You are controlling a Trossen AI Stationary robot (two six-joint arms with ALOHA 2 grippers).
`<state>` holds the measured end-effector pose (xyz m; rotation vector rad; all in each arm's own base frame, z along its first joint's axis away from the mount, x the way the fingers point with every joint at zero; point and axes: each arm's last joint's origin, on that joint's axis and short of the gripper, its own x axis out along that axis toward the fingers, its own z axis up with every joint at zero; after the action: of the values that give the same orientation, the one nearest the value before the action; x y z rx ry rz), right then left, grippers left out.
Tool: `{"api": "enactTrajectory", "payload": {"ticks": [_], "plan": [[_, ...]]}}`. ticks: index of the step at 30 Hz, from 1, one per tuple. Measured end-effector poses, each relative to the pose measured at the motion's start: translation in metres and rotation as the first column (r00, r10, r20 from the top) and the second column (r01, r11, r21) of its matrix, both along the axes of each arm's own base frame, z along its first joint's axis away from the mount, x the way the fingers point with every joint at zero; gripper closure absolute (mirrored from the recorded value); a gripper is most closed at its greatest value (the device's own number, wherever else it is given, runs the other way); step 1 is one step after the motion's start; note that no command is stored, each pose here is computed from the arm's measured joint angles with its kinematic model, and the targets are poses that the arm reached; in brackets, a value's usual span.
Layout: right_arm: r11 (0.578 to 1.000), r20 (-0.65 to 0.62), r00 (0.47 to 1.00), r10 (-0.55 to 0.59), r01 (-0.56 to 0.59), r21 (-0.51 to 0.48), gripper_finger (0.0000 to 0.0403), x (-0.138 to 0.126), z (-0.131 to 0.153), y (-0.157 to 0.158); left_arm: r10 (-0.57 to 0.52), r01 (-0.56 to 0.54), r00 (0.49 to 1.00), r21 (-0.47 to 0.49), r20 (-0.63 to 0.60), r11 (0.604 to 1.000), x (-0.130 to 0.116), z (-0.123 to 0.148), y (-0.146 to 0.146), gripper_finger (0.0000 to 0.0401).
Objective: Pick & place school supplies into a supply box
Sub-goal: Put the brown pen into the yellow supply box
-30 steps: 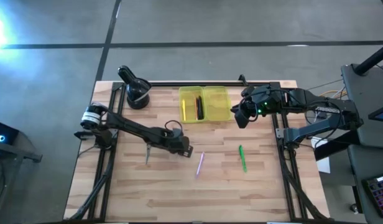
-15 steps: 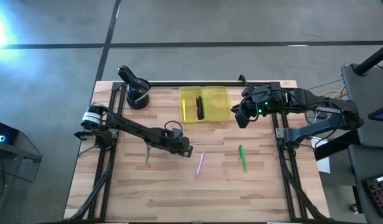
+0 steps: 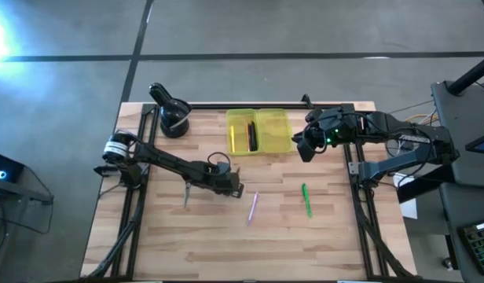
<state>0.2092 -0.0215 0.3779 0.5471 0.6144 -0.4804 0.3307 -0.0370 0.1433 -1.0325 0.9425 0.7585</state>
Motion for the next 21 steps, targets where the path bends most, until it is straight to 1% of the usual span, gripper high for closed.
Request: {"api": "enactTrajectory", "payload": {"ticks": [2, 10, 21], "plan": [[1.0, 0.0, 1.0, 0.0, 0.0, 0.0, 0.033, 0.0, 0.0, 0.0, -0.001, 0.001, 1.0, -0.001, 0.001, 1.0, 0.0, 0.0, 0.0, 0.0392], [1.0, 0.0, 1.0, -0.001, 0.001, -0.001, 0.034, 0.0, 0.0, 0.0, -0.008, 0.009, 1.0, 0.01, -0.014, 1.0, -0.001, 0.0, 0.0, 0.0394], [1.0, -0.002, 1.0, -0.001, 0.001, 0.0, 0.0332, 0.0, 0.0, 0.0, 0.012, -0.011, 1.0, 0.068, -0.015, 0.998, -0.011, 0.015, 0.003, 0.0396]]}}
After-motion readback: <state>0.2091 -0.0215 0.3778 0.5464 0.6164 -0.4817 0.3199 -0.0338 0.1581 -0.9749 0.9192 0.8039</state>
